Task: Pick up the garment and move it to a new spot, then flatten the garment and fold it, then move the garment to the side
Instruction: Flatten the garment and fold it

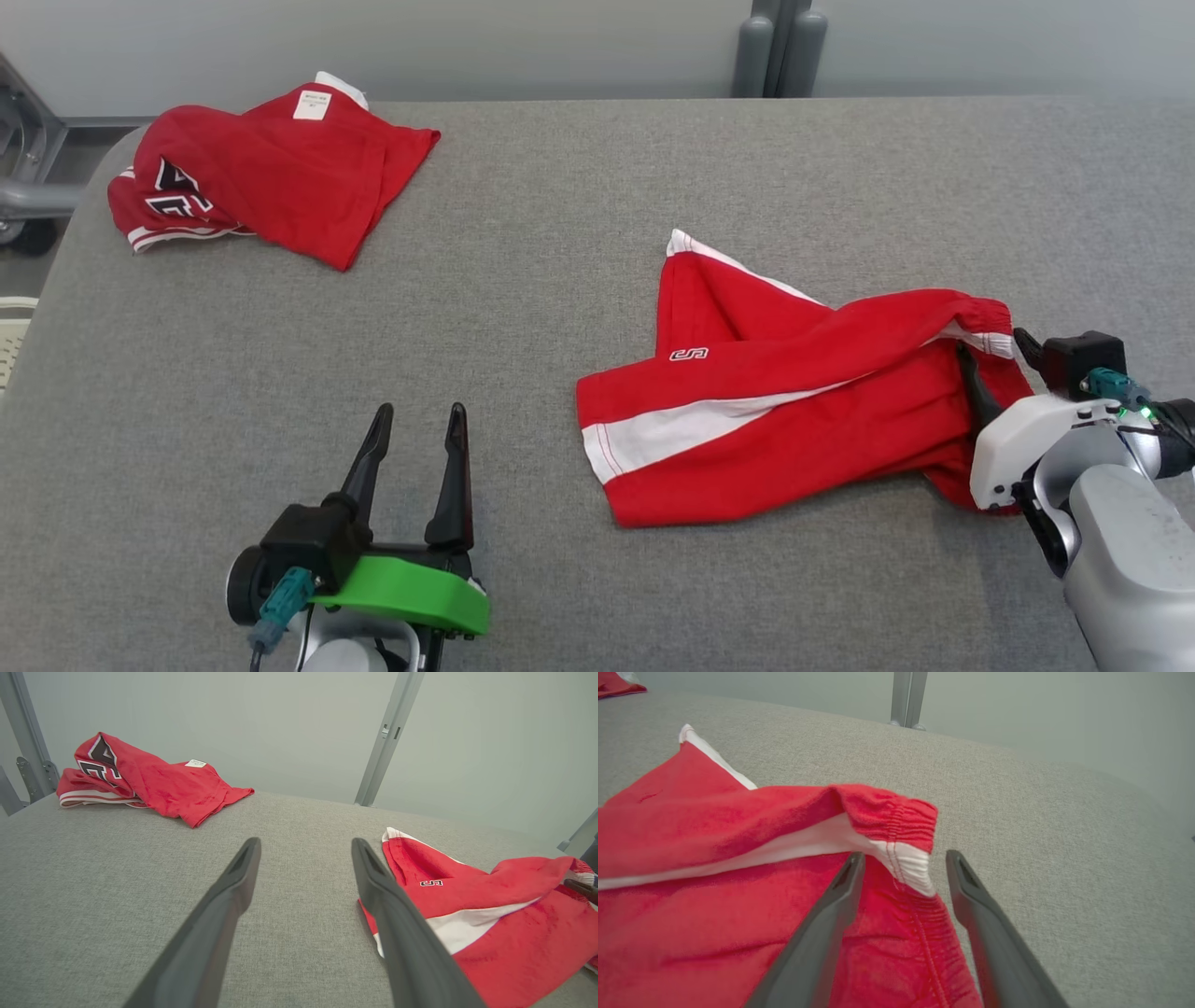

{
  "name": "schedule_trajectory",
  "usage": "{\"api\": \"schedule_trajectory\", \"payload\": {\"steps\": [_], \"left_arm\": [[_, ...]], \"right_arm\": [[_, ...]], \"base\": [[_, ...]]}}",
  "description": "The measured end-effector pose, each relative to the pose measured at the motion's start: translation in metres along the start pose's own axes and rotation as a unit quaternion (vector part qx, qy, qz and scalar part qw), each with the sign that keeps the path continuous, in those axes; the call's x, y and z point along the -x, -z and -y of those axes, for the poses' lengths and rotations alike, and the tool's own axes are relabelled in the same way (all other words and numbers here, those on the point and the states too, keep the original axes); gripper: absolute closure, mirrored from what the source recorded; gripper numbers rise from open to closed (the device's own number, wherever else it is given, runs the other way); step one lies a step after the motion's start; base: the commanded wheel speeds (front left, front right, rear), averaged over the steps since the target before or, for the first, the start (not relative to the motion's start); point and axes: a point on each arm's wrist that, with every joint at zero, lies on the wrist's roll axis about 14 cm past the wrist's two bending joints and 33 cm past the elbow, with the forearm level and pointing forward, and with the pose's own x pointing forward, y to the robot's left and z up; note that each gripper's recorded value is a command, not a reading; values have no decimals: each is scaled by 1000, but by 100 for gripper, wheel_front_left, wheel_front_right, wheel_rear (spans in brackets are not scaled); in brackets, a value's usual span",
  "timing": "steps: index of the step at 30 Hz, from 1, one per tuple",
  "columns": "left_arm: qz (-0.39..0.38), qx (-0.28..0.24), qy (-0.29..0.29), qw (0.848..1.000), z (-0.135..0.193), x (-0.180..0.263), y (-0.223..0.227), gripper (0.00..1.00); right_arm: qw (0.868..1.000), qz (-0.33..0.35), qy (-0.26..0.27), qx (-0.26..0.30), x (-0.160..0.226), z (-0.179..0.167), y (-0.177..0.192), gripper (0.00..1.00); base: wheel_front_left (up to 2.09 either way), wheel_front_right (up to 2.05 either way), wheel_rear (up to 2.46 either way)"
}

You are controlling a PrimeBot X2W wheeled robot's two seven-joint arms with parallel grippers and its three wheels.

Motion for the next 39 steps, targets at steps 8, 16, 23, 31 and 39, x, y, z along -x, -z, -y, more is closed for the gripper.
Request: {"api": "schedule_trajectory", "payload": {"steps": [8, 16, 23, 31, 39], "left_arm": [[-3, 0, -12, 1000, -7, -1, 2, 0], [-41, 21, 27, 999, 16, 2, 26, 0], [-125, 46, 100, 986, 60, -1, 62, 0], [-217, 79, 129, 964, 83, -7, 95, 0], [-270, 108, 113, 950, 87, -15, 115, 0]], "right_arm": [[1000, -1, -16, -10, -12, -9, 3, 100], [999, 24, -15, -24, -6, -4, -9, 100], [999, 42, -10, -16, 1, 8, -19, 100], [999, 49, -10, -13, 8, 10, -21, 100], [999, 45, -6, -16, 16, 13, -16, 100]], "base": [[0, 0, 0], [0, 0, 0], [0, 0, 0], [0, 0, 0], [0, 0, 0]]}}
